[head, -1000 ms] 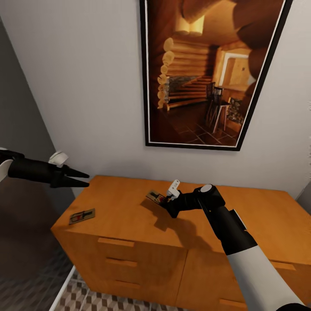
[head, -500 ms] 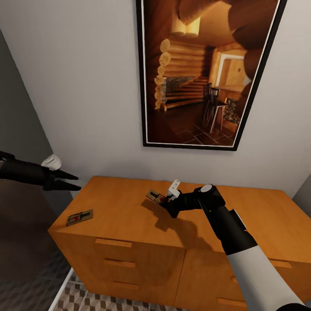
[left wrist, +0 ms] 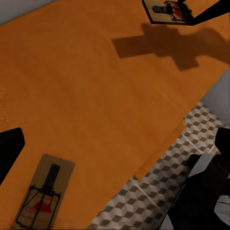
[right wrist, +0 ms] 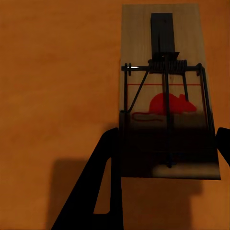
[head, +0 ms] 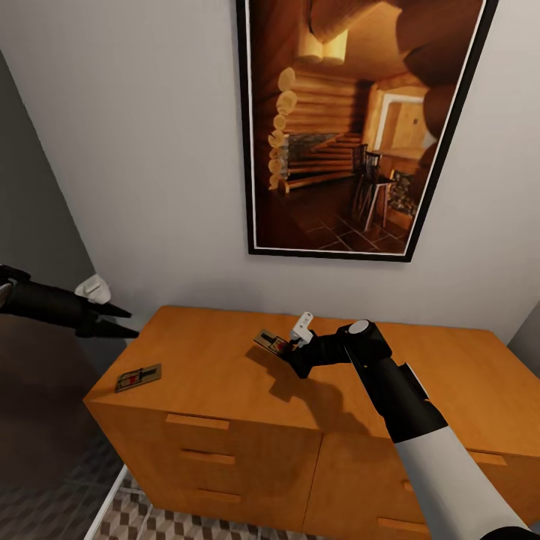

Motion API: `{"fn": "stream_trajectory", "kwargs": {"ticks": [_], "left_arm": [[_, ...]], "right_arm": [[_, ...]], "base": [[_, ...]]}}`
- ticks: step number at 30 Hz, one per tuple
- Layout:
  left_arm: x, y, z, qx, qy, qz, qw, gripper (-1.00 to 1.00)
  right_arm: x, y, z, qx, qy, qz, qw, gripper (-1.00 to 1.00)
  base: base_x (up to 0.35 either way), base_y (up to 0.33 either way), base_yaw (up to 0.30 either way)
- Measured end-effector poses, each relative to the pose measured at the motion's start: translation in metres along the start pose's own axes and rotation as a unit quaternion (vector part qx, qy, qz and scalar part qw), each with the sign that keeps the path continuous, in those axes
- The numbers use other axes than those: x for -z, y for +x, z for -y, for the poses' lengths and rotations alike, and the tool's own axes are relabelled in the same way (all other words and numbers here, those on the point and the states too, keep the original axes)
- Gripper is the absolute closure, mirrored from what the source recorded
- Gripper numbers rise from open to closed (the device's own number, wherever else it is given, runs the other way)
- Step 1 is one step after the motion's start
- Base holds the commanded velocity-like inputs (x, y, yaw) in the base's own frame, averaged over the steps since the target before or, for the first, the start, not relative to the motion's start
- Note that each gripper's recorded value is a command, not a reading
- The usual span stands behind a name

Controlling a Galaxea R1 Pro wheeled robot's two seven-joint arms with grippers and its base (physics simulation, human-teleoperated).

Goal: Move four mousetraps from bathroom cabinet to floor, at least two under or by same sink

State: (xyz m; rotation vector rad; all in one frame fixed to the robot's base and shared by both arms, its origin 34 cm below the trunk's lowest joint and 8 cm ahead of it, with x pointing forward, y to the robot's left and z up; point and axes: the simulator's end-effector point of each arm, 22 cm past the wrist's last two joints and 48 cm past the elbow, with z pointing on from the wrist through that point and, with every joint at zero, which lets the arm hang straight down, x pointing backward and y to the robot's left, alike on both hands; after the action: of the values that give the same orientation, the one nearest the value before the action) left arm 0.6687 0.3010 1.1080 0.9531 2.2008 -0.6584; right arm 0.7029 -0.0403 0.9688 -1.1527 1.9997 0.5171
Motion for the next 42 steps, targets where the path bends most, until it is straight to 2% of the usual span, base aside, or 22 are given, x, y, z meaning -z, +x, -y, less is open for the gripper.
{"fn": "stream_trajectory", "kwargs": {"ticks": [4, 7, 10, 15, 23, 35, 42], "left_arm": [[-0.001, 0.01, -0.012, -0.004, -0.025, -0.02, 0.9995, -1.0], [-0.007, 0.02, -0.015, -0.005, -0.031, -0.038, 0.9988, -1.0], [-0.022, 0.042, -0.014, -0.006, -0.03, -0.077, 0.9965, -1.0], [-0.024, 0.054, -0.021, -0.01, -0.045, -0.099, 0.994, -1.0], [-0.024, 0.058, -0.026, -0.011, -0.054, -0.107, 0.9927, -1.0], [-0.02, 0.073, -0.048, 0.026, -0.069, -0.112, 0.9909, -1.0], [-0.019, 0.078, -0.054, 0.036, -0.074, -0.115, 0.99, -1.0]], "right_arm": [[0.0, 0.0, 0.0, 0.0, 0.0, 0.0, 1.0, 1.0], [0.0, 0.0, 0.0, 0.0, 0.0, 0.0, 1.0, 1.0], [0.0, 0.0, 0.0, 0.0, 0.0, 0.0, 1.0, 1.0], [0.0, -0.001, 0.0, 0.0, 0.0, 0.001, 1.0, 1.0], [0.0, -0.001, 0.0, 0.0, 0.0, 0.001, 1.0, 1.0], [0.0, -0.001, -0.001, 0.0, -0.001, 0.001, 1.0, 1.0], [0.0, -0.001, -0.001, 0.0, -0.001, 0.001, 1.0, 1.0]], "base": [[0.0, 0.0, 0.0], [0.0, 0.0, 0.0], [0.0, 0.0, 0.0], [0.0, 0.0, 0.0], [0.0, 0.0, 0.0], [0.0, 0.0, 0.0], [0.0, 0.0, 0.0]]}}
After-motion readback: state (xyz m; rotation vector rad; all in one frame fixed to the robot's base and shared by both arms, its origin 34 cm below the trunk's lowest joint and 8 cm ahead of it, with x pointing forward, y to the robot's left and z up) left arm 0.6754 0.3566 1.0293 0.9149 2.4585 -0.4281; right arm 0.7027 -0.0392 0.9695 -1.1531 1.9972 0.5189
